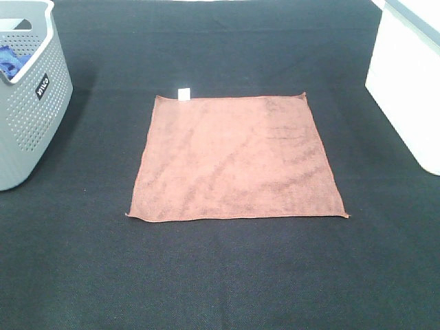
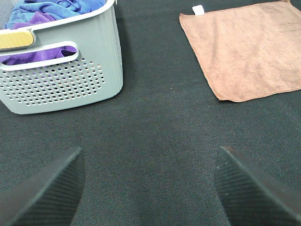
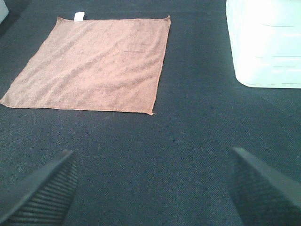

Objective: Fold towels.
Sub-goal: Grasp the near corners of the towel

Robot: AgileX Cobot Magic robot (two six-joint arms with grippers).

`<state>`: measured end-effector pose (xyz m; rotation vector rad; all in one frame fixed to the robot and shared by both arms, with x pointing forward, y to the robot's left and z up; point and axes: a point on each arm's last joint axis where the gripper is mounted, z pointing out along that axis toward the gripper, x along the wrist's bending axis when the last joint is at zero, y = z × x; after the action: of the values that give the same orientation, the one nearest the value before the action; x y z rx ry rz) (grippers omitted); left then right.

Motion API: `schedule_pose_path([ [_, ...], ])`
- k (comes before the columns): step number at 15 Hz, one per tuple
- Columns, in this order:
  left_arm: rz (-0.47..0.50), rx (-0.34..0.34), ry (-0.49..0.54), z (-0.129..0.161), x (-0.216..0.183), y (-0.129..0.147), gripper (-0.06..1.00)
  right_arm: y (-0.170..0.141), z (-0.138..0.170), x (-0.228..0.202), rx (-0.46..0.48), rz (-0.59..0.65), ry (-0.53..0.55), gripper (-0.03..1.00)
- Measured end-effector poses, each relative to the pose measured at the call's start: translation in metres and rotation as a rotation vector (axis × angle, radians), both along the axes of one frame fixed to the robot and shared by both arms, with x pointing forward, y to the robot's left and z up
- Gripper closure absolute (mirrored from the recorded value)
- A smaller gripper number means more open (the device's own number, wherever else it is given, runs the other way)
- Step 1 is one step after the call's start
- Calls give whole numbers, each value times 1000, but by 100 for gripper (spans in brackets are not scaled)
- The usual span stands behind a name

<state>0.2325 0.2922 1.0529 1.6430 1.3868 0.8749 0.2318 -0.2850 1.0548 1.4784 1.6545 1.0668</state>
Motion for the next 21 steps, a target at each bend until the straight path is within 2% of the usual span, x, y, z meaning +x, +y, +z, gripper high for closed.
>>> schedule_pose_path([
  [21,0,0,0,0,0,0,21,0,0,0,0,0,0,16],
])
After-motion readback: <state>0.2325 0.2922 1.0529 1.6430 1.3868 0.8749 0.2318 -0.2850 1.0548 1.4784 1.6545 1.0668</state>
